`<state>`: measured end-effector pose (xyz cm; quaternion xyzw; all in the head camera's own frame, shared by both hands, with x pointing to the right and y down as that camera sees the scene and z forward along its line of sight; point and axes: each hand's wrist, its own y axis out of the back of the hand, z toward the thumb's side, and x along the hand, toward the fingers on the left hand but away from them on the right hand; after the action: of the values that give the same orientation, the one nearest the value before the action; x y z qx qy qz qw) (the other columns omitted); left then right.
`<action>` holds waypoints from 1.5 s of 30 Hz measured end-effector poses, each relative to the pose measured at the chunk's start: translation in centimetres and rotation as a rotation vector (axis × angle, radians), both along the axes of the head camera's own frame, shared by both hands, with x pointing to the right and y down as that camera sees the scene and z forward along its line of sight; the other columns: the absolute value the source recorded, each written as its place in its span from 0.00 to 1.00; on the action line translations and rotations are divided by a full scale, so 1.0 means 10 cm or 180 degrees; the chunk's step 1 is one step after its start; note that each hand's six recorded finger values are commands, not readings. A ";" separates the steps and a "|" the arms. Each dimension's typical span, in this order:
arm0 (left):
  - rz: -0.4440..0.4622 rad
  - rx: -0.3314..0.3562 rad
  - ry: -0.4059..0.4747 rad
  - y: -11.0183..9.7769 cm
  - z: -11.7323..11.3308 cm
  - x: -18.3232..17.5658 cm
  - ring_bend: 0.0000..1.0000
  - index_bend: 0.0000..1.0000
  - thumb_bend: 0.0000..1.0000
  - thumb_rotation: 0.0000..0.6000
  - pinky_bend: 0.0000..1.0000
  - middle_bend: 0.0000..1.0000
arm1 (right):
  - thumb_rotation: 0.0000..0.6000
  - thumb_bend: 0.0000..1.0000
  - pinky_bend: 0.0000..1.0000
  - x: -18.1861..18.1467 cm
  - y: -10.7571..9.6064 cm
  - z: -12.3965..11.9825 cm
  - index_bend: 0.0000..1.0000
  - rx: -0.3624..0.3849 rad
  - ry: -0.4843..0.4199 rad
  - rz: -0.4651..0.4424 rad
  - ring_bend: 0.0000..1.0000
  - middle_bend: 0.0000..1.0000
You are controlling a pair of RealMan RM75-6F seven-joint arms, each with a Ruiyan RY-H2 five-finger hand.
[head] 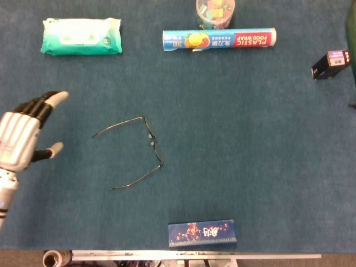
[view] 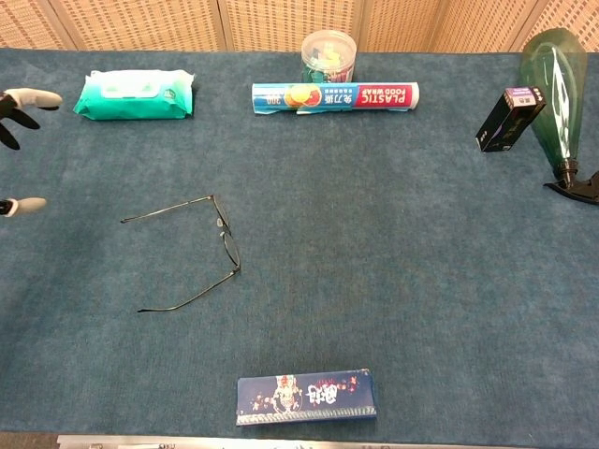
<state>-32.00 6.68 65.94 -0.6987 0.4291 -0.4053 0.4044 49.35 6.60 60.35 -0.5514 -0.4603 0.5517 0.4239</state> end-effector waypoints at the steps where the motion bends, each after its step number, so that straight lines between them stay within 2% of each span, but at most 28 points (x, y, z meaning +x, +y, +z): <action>1: 0.0033 -0.0011 0.0029 -0.02 0.02 0.05 0.25 0.15 0.02 1.00 0.36 0.19 | 1.00 0.04 0.45 0.01 0.00 -0.01 0.15 0.0007 0.0004 0.0009 0.21 0.18; 9: 0.0314 -0.0017 0.0319 -0.16 0.10 0.54 0.18 0.15 0.02 1.00 0.25 0.16 | 1.00 0.04 0.45 0.04 -0.03 -0.05 0.15 0.0055 -0.0021 0.0032 0.21 0.18; 17: 0.0486 0.0163 0.0476 -0.25 0.10 0.82 0.03 0.13 0.00 1.00 0.13 0.07 | 1.00 0.04 0.45 0.05 -0.06 -0.04 0.15 0.0057 -0.0009 0.0046 0.21 0.18; 23: 0.0729 0.0297 0.0534 -0.32 0.16 1.05 0.00 0.11 0.00 1.00 0.11 0.00 | 1.00 0.04 0.45 0.02 -0.07 -0.04 0.15 0.0080 -0.0018 0.0039 0.21 0.18; 27: 0.0860 0.0321 0.0589 -0.34 0.22 1.20 0.00 0.10 0.00 1.00 0.11 0.00 | 1.00 0.04 0.45 0.03 -0.07 -0.05 0.15 0.0084 -0.0010 0.0053 0.21 0.18; 45: 0.1052 0.0133 0.0522 -0.31 0.47 1.62 0.00 0.09 0.00 1.00 0.11 0.00 | 1.00 0.04 0.45 0.11 -0.03 -0.10 0.15 0.0139 -0.0040 0.0123 0.21 0.18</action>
<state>-15.81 3.62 70.65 -0.7818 0.3483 -0.2660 0.4435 50.49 6.30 59.36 -0.5365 -0.4855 0.5461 0.4222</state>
